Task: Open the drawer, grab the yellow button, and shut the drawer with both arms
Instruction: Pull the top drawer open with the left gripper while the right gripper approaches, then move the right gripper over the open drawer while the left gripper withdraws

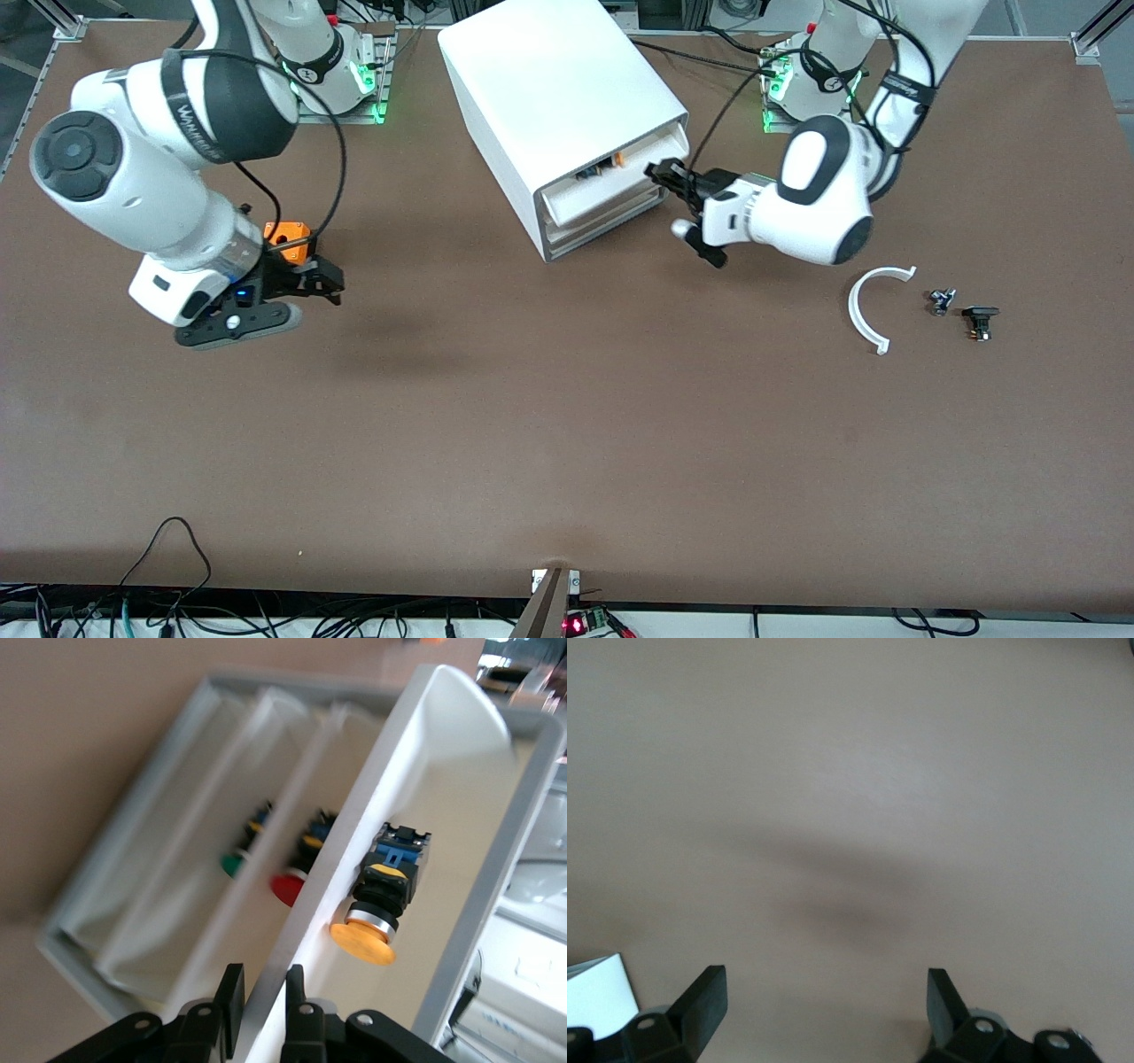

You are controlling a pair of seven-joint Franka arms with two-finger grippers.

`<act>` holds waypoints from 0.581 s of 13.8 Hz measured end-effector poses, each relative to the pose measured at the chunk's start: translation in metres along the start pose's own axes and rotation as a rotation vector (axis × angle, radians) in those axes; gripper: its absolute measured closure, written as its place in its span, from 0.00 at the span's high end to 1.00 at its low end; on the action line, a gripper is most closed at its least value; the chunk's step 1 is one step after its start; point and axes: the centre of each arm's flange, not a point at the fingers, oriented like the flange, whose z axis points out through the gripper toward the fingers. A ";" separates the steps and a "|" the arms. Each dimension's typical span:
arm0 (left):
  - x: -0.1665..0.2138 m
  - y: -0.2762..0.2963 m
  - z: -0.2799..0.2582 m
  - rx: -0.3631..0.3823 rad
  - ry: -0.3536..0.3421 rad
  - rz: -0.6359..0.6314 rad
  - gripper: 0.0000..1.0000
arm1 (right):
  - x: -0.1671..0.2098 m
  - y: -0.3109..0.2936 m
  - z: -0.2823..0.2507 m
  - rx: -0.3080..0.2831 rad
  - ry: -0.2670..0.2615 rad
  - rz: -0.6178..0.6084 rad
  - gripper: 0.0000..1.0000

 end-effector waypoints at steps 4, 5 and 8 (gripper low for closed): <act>0.003 -0.030 -0.056 -0.004 0.110 0.012 0.20 | 0.011 -0.043 0.000 0.059 0.013 -0.052 1.00; 0.003 -0.029 -0.060 -0.004 0.117 0.009 0.27 | 0.011 -0.053 0.002 0.082 0.010 -0.088 1.00; 0.003 -0.020 -0.077 -0.013 0.125 0.025 0.54 | 0.014 -0.111 0.002 0.126 0.028 -0.331 1.00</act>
